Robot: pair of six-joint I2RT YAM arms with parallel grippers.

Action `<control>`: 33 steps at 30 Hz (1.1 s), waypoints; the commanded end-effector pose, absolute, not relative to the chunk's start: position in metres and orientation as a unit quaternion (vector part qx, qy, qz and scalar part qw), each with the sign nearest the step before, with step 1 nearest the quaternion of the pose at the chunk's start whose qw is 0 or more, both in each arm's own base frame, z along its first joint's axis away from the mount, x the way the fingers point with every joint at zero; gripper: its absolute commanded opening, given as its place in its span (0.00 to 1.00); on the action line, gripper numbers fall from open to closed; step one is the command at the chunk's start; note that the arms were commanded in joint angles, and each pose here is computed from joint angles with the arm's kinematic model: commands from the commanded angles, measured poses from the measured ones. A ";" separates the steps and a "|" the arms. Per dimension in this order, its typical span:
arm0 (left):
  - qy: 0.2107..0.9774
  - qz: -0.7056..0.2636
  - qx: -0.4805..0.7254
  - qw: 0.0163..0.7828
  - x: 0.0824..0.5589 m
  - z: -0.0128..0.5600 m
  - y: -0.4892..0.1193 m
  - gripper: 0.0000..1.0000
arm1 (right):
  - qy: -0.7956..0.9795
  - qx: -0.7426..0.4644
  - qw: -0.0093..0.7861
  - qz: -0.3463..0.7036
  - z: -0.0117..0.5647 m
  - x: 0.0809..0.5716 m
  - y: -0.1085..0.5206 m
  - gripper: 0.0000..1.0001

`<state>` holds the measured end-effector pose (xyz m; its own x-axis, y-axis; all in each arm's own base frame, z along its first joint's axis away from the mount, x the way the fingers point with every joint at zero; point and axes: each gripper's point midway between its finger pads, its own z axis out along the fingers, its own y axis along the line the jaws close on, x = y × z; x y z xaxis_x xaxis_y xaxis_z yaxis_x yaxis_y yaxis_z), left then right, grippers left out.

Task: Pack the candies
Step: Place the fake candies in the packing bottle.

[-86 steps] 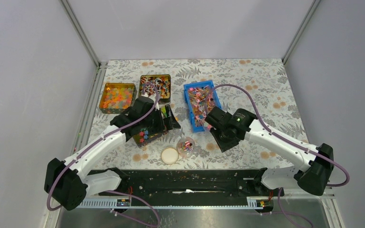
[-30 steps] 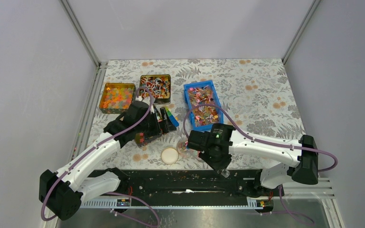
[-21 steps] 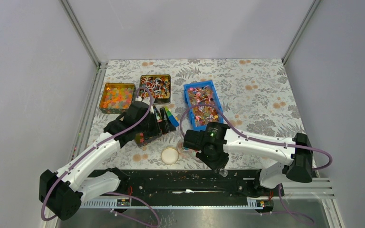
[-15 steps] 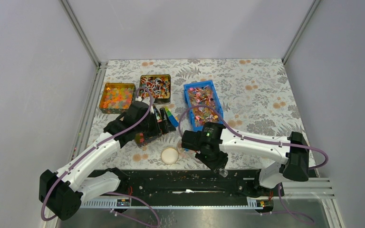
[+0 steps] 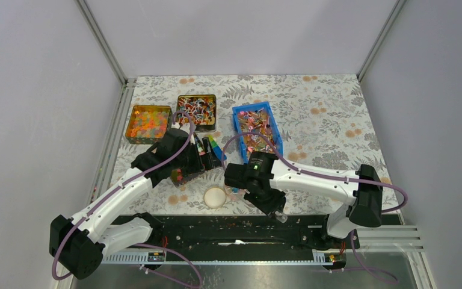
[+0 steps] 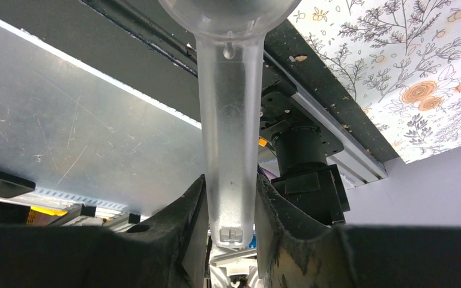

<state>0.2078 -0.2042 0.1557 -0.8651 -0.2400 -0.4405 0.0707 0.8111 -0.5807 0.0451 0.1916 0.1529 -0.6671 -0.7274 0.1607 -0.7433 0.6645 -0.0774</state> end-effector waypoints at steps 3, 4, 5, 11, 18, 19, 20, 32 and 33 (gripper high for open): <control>0.911 -0.310 -0.034 0.269 0.211 0.164 -0.207 0.99 | -0.910 0.403 0.086 0.055 0.171 0.038 0.191 0.00; 0.911 -0.310 -0.034 0.270 0.211 0.164 -0.207 0.99 | -0.910 0.402 0.089 0.054 0.172 0.038 0.192 0.00; 0.911 -0.310 -0.034 0.271 0.211 0.164 -0.207 0.99 | -0.910 0.402 0.091 0.053 0.172 0.038 0.192 0.00; 0.911 -0.309 -0.033 0.270 0.211 0.164 -0.207 0.99 | -0.911 0.396 0.107 0.048 0.173 0.038 0.193 0.00; 0.911 -0.308 -0.032 0.272 0.212 0.165 -0.206 0.99 | -0.913 0.389 0.118 0.048 0.171 0.041 0.195 0.00; 0.911 -0.308 -0.033 0.272 0.212 0.165 -0.206 0.99 | -0.913 0.387 0.119 0.047 0.171 0.041 0.196 0.00; 0.911 -0.308 -0.033 0.272 0.212 0.165 -0.206 0.99 | -0.914 0.383 0.121 0.048 0.171 0.042 0.196 0.00; 0.912 -0.304 -0.027 0.272 0.212 0.165 -0.206 0.99 | -0.914 0.369 0.167 0.019 0.181 0.035 0.205 0.00; 0.913 -0.304 -0.027 0.273 0.212 0.165 -0.205 0.99 | -0.914 0.366 0.171 0.018 0.181 0.035 0.205 0.00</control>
